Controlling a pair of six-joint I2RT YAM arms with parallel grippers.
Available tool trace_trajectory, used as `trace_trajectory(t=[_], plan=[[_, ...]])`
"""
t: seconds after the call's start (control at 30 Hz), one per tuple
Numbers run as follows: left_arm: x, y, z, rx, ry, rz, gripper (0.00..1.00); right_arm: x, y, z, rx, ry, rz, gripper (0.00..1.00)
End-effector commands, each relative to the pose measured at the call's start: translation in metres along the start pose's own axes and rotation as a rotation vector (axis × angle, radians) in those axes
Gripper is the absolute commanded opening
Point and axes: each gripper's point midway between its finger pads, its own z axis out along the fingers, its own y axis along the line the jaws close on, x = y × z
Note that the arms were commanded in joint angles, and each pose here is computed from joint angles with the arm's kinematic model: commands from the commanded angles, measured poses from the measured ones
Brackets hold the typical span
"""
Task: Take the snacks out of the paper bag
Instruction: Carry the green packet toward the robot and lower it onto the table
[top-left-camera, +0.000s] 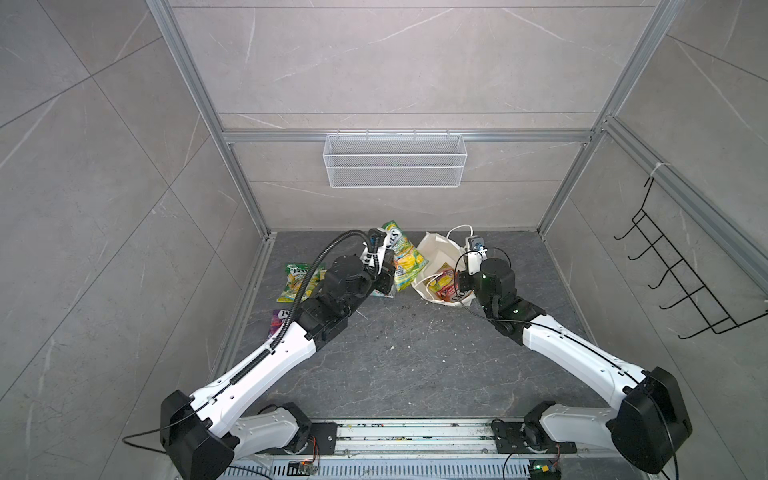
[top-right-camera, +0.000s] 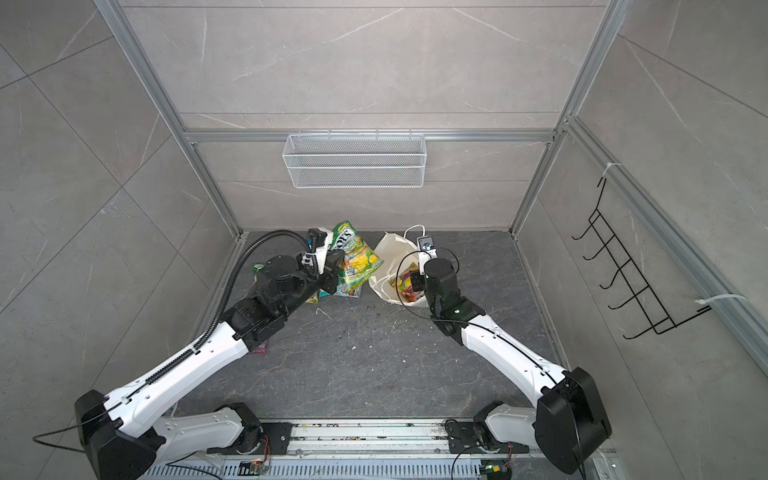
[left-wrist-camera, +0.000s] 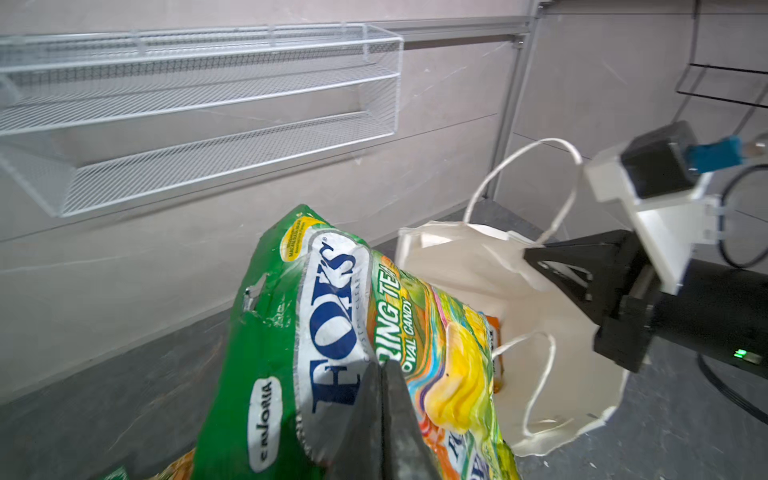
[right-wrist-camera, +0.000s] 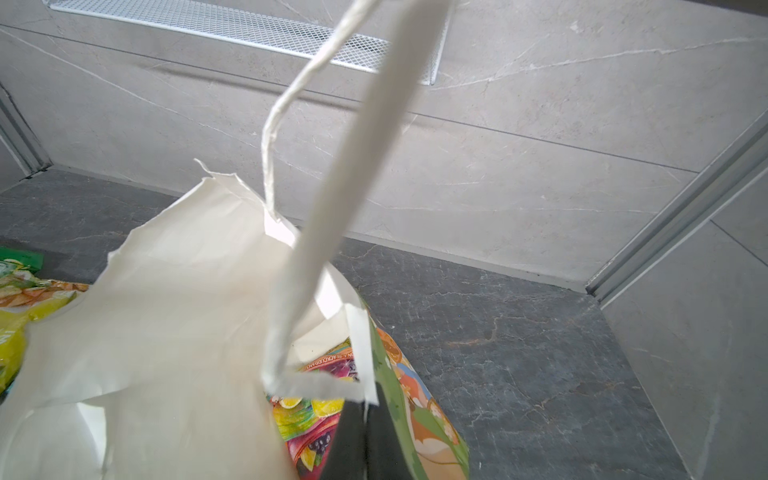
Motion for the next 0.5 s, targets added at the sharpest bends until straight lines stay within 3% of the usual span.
trace_trajectory(t=[0.0,0.2,0.33,0.47], plan=[[0.037,0.039,-0.013,-0.161,0.113,-0.124,0.00,-0.009,-0.001,-0.008,-0.020,-0.015,0.015,0.00],[0.125,0.067,-0.035,-0.340,0.282,-0.263,0.00,-0.011,0.004,-0.012,-0.056,-0.026,-0.007,0.00],[0.167,0.078,-0.043,-0.406,0.325,-0.338,0.00,-0.011,0.004,-0.011,-0.058,-0.022,-0.018,0.00],[0.194,0.086,-0.043,-0.445,0.366,-0.343,0.00,-0.010,0.006,-0.009,-0.065,-0.027,-0.022,0.00]])
